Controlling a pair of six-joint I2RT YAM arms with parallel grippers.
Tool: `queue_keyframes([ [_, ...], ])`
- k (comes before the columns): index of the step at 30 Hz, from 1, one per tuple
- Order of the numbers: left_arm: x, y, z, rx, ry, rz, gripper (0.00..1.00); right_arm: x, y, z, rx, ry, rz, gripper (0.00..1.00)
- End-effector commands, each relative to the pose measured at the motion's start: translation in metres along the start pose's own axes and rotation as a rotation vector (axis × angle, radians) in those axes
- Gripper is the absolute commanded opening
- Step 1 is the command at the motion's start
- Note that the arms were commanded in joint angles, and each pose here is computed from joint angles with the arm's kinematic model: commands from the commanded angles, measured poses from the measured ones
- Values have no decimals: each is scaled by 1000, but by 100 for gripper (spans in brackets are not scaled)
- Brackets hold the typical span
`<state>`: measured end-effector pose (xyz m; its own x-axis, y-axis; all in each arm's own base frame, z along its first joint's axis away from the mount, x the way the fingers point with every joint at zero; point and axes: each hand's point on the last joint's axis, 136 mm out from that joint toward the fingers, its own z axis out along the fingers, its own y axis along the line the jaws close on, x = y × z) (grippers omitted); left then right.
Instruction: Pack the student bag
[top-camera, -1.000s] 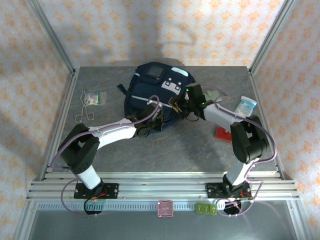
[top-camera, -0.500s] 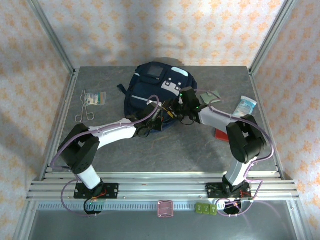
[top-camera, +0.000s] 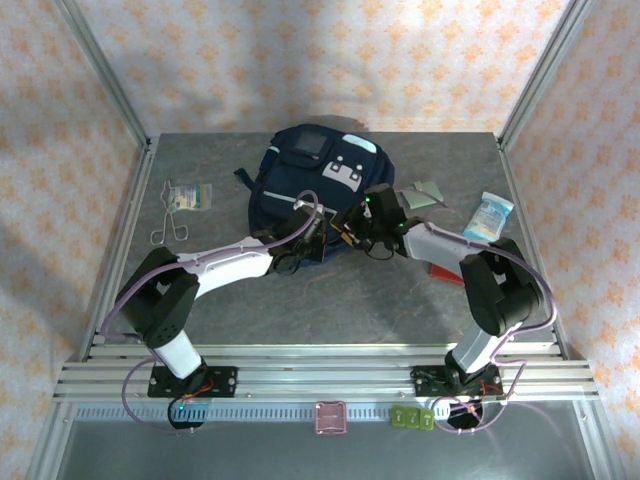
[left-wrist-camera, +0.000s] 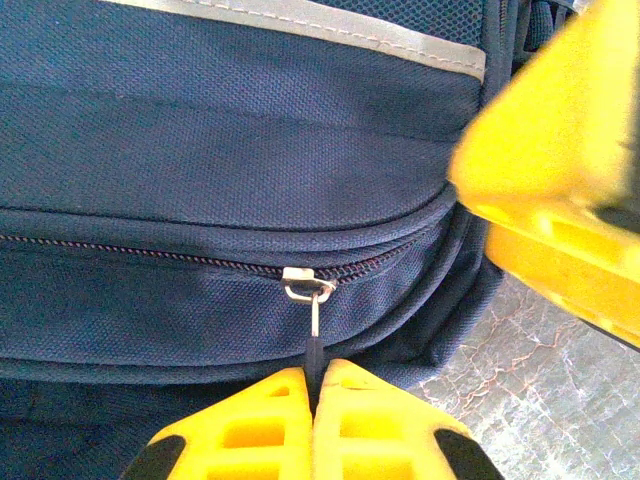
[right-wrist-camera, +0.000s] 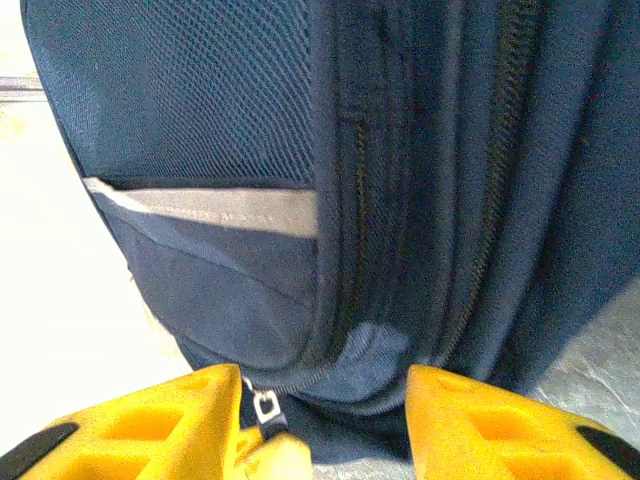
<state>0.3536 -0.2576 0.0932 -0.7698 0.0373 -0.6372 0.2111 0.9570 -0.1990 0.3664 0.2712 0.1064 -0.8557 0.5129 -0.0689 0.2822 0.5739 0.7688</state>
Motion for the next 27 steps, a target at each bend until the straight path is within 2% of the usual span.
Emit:
queue_keyframes([
  [1,-8,-5,-10,1,-18,-5,0,-9,26,9,-61,-8,-13,43],
  [3,-5,-3,-8,-7,-13,-2,0,-11,28,17,-61,3,-6,36],
  [6,-2,7,-8,-53,-15,1,0,-10,25,26,-59,23,7,7],
  [7,-2,12,-8,-82,-18,1,0,-10,24,26,-57,23,6,1],
  [10,0,42,-9,-200,-27,-25,0,-10,20,23,-50,16,2,0],
  [19,-5,164,-30,-404,-88,-268,0,-24,12,2,-50,-44,0,0],
  [22,-11,168,-35,-394,-104,-273,0,-24,15,1,-57,-43,-12,0],
  [27,-3,130,-30,-276,-51,-210,0,-41,16,-5,-30,-74,-49,0],
])
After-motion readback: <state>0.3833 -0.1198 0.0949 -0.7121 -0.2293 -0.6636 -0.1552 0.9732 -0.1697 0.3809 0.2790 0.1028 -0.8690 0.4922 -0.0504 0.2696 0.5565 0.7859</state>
